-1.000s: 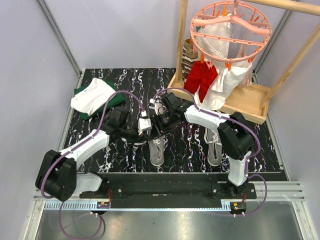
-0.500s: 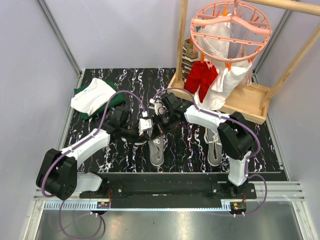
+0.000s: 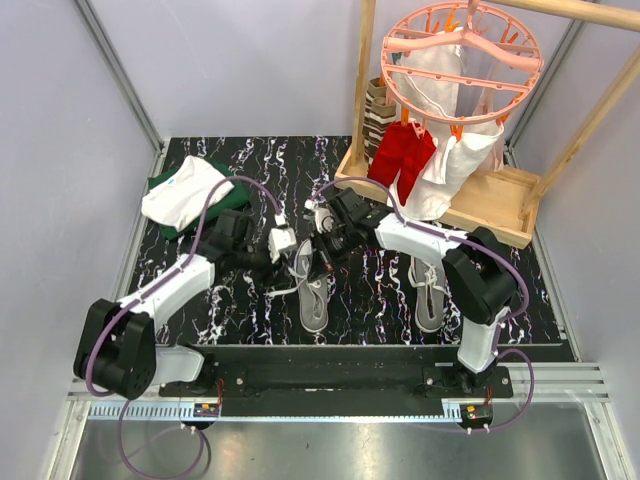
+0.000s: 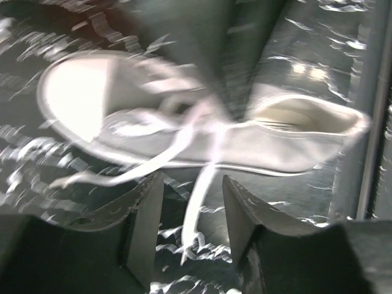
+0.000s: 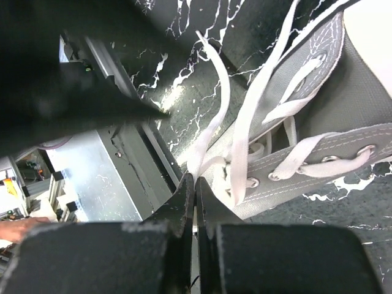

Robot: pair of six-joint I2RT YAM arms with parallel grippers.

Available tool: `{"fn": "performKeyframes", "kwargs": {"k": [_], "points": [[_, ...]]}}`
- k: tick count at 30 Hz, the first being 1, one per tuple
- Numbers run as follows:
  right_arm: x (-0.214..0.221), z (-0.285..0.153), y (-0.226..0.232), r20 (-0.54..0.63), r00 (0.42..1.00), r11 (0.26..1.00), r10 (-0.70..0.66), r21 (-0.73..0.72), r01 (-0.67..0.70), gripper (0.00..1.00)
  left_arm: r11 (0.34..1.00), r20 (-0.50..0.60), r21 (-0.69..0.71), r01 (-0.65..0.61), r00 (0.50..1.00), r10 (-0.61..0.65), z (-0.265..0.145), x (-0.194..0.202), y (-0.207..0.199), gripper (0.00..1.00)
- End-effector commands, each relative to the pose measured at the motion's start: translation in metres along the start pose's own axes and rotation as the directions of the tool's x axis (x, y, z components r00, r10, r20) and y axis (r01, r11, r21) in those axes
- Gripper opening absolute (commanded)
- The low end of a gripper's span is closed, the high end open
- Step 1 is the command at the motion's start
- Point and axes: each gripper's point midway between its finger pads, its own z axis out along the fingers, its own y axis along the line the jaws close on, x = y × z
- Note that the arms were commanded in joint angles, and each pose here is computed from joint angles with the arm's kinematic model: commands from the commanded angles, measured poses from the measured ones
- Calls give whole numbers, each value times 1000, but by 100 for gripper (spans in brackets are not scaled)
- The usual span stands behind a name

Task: Tie the shoes

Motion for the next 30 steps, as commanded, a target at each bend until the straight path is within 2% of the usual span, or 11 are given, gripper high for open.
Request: {"fn": "performKeyframes", "kwargs": {"k": [1,3,4,6,7,9,10,13,15,19,30], "points": [[-15,-16,10,71,995,998,-67,12,66,0,984,0,-159,79,997,-80,-14,-14,56,49],[-14,-16,9,69,995,998,-67,14,66,0,993,-34,-119,22,999,-26,-12,-13,56,54],[-14,-15,8,67,996,998,-63,13,62,0,995,-65,-75,-72,996,67,-8,-6,58,55],[-13,-14,8,64,996,998,-56,12,56,0,990,-88,-30,-136,987,133,-10,-5,57,57],[-13,-14,7,63,997,999,-54,12,53,0,969,-98,9,-247,964,247,-9,-2,57,57],[-13,-13,7,63,997,998,-54,14,53,0,928,-102,52,-369,922,372,-8,0,59,57],[-13,-14,6,64,997,999,-53,14,52,0,891,-105,90,-446,885,454,-5,7,61,57],[-13,-13,6,63,997,999,-48,17,47,0,851,-133,170,-497,844,520,-1,21,67,57],[-12,-12,6,61,997,999,-40,17,39,0,832,-111,207,-514,833,542,-1,21,66,57],[-10,-13,5,58,998,1000,-26,16,25,0,753,-76,260,-604,765,640,6,29,69,57],[-12,-12,3,61,998,1000,-3,16,2,0,713,-73,317,-626,733,676,25,33,81,53]]}}
